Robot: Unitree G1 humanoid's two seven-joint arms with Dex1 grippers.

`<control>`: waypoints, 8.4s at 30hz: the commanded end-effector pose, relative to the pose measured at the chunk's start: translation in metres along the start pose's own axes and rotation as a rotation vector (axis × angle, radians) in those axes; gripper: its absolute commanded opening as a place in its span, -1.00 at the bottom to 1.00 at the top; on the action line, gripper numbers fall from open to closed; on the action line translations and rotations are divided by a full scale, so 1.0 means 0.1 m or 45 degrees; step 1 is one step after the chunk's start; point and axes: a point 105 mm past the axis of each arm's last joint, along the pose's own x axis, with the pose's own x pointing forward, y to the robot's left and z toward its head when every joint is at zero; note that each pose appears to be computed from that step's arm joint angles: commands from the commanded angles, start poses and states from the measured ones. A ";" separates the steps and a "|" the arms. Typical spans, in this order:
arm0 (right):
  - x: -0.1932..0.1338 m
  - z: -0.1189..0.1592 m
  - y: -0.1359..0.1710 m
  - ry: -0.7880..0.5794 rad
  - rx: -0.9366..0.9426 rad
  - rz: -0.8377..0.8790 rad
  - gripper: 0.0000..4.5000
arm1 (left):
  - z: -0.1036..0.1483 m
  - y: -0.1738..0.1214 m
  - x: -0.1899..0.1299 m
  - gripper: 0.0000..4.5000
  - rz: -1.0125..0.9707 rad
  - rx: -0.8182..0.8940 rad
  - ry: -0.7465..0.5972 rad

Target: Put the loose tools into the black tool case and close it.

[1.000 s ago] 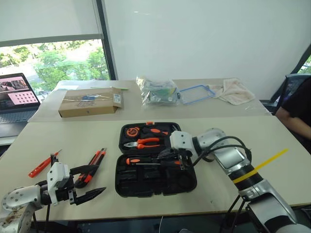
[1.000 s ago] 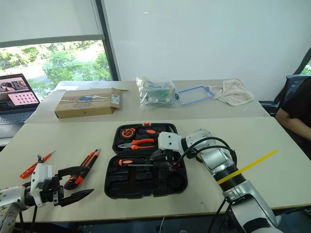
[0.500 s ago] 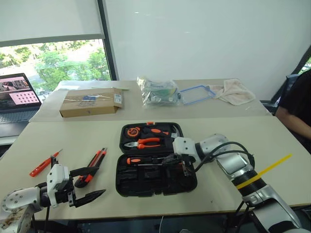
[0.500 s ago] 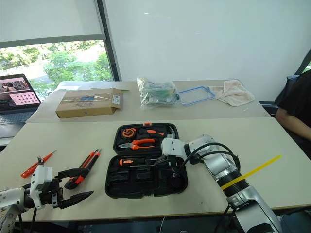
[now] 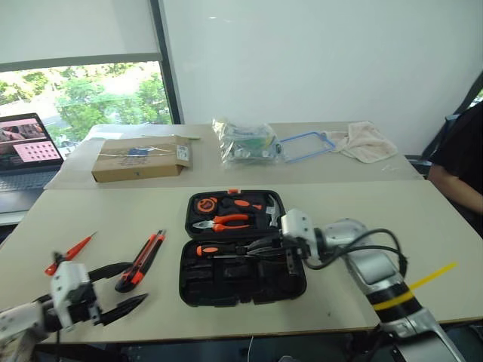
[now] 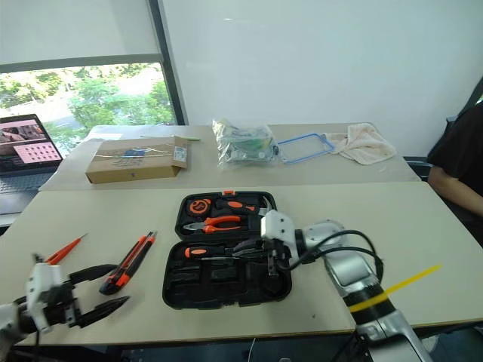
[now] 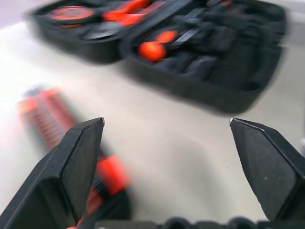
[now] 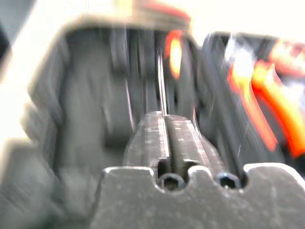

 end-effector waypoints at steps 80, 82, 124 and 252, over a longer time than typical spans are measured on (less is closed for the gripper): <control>-0.84 0.08 0.59 -0.087 0.090 -0.443 1.00 | 0.78 0.06 0.62 -0.90 -0.707 -0.146 0.232; -0.84 0.07 0.60 -0.084 0.098 -0.444 1.00 | 0.82 -0.02 0.65 -0.90 -0.755 -0.177 0.211; -0.80 0.09 0.71 -0.078 0.114 -0.503 1.00 | 0.82 -0.69 2.08 -0.90 -1.109 0.421 0.517; -0.69 0.03 0.72 -0.118 0.156 -0.491 1.00 | 0.37 -0.51 1.89 -0.96 -0.971 0.506 0.283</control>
